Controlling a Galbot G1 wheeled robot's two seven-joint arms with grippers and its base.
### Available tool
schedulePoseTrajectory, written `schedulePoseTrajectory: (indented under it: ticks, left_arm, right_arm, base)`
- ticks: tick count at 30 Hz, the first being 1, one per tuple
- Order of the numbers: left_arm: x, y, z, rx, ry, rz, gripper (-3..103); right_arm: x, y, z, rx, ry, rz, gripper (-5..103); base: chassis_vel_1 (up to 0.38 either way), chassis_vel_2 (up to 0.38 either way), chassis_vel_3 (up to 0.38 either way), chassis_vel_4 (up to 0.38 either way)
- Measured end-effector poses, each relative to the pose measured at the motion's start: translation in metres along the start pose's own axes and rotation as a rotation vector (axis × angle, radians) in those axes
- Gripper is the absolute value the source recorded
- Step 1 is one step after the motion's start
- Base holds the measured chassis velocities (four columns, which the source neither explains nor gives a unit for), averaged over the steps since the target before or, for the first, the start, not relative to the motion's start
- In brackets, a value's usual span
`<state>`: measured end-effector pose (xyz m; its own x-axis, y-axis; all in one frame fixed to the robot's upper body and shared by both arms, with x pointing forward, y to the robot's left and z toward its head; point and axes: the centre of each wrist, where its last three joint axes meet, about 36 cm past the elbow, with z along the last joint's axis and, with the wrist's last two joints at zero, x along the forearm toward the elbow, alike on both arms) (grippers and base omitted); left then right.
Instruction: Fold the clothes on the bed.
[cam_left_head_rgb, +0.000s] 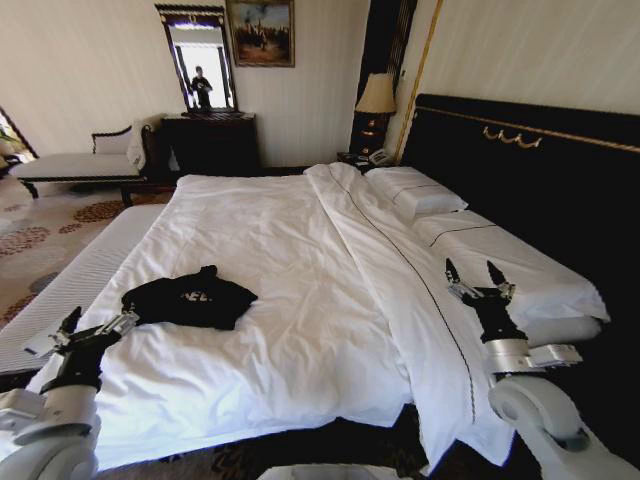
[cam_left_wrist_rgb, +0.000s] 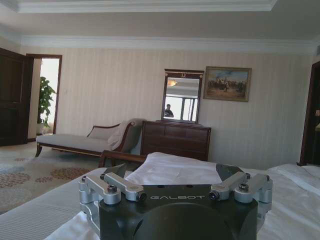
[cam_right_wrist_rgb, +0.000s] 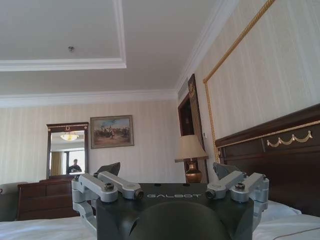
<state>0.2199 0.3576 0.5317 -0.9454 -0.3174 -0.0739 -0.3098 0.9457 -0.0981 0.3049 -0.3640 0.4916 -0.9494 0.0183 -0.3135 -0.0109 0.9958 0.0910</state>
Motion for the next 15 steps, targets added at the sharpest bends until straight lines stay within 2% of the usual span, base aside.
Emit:
schedulePoseTrajectory:
  ticks: [15]
  left_arm:
    - [0.0004, -0.0004, 0.0003, 0.001, 0.0, 0.0, 100]
  right_arm:
    - [0.0013, 0.001, 0.0016, 0.004, 0.0, -0.001, 100]
  base:
    - [0.055, 0.057, -0.057, -0.054]
